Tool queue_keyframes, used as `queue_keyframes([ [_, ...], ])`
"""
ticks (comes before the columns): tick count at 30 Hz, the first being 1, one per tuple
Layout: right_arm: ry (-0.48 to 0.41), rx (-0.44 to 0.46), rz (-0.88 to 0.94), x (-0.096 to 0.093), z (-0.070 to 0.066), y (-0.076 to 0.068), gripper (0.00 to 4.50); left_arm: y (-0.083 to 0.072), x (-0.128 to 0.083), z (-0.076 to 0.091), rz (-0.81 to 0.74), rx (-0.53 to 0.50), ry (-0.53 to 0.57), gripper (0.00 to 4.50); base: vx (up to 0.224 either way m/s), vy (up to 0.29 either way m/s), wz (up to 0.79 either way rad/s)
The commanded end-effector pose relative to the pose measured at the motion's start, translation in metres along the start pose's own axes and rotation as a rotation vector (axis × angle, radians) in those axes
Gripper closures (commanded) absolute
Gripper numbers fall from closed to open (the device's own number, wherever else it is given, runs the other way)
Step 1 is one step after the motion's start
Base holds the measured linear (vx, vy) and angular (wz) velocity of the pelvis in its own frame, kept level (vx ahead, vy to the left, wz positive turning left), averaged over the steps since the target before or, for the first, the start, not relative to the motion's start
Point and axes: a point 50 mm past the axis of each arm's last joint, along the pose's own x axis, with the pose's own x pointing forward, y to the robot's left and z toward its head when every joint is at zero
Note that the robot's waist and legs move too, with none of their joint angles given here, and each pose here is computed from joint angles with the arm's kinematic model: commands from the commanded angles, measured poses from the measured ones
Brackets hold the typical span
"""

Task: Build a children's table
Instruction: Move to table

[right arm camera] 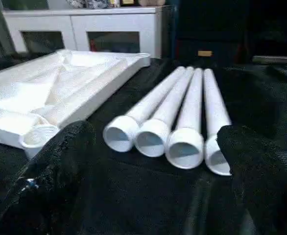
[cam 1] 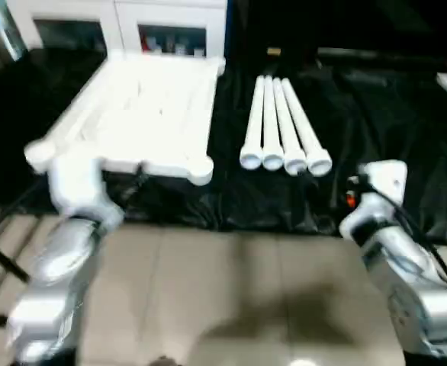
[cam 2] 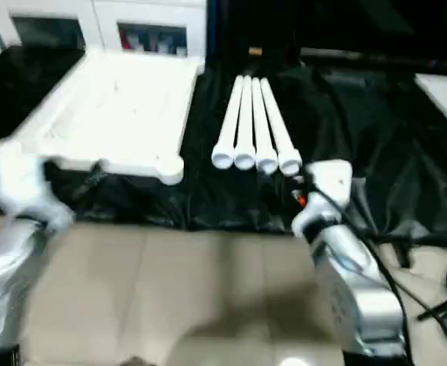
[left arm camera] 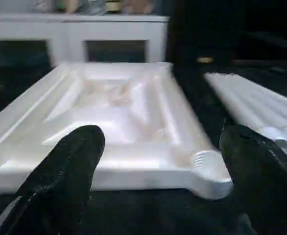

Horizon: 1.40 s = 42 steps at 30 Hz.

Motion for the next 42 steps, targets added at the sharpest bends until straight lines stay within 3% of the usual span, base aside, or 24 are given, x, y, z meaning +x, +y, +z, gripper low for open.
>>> queue_keyframes([
  [1,-0.017,-0.008,0.017,0.002,0.006,0.004,0.0,-0.002,0.001,-0.003,0.0,0.025,0.026,0.21,0.053,-0.025,-0.01],
  [3,-0.014,-0.008,0.044,0.002,0.005,0.006,0.0,-0.004,0.004,0.0,0.015,0.004,0.019,0.21,0.064,-0.02,0.0],
  [7,0.012,-0.004,0.097,0.006,-0.007,0.017,0.0,0.001,0.004,0.001,0.064,-0.005,0.016,0.21,0.117,0.007,0.44],
  [14,-0.005,-0.002,0.172,0.017,-0.008,0.032,0.0,0.005,0.008,-0.001,0.078,0.015,0.013,0.21,0.143,-0.033,0.61],
  [17,-0.013,0.043,0.16,0.02,-0.007,0.034,0.0,0.007,0.009,0.001,0.083,0.018,0.009,0.21,0.105,-0.113,0.48],
  [21,-0.006,0.126,0.118,0.025,-0.008,0.032,0.0,0.012,0.008,-0.001,0.101,0.029,0.011,0.21,0.168,-0.08,0.14],
  [28,0.032,0.061,0.006,0.026,-0.018,0.024,0.0,0.009,0.016,-0.005,0.093,0.029,0.023,0.21,0.21,0.082,0.04],
  [34,0.0,0.098,-0.094,0.028,-0.014,0.014,0.0,-0.001,0.031,-0.015,0.064,0.021,0.083,0.21,0.173,0.03,-0.08],
  [41,0.056,0.108,-0.094,0.023,-0.017,0.008,0.0,-0.011,0.039,-0.007,0.003,0.08,0.041,0.21,0.07,0.118,-0.5],
  [42,0.068,0.099,-0.093,0.021,-0.019,0.007,0.0,-0.012,0.04,-0.004,-0.009,0.181,0.025,0.21,-0.025,0.3,-0.51],
])
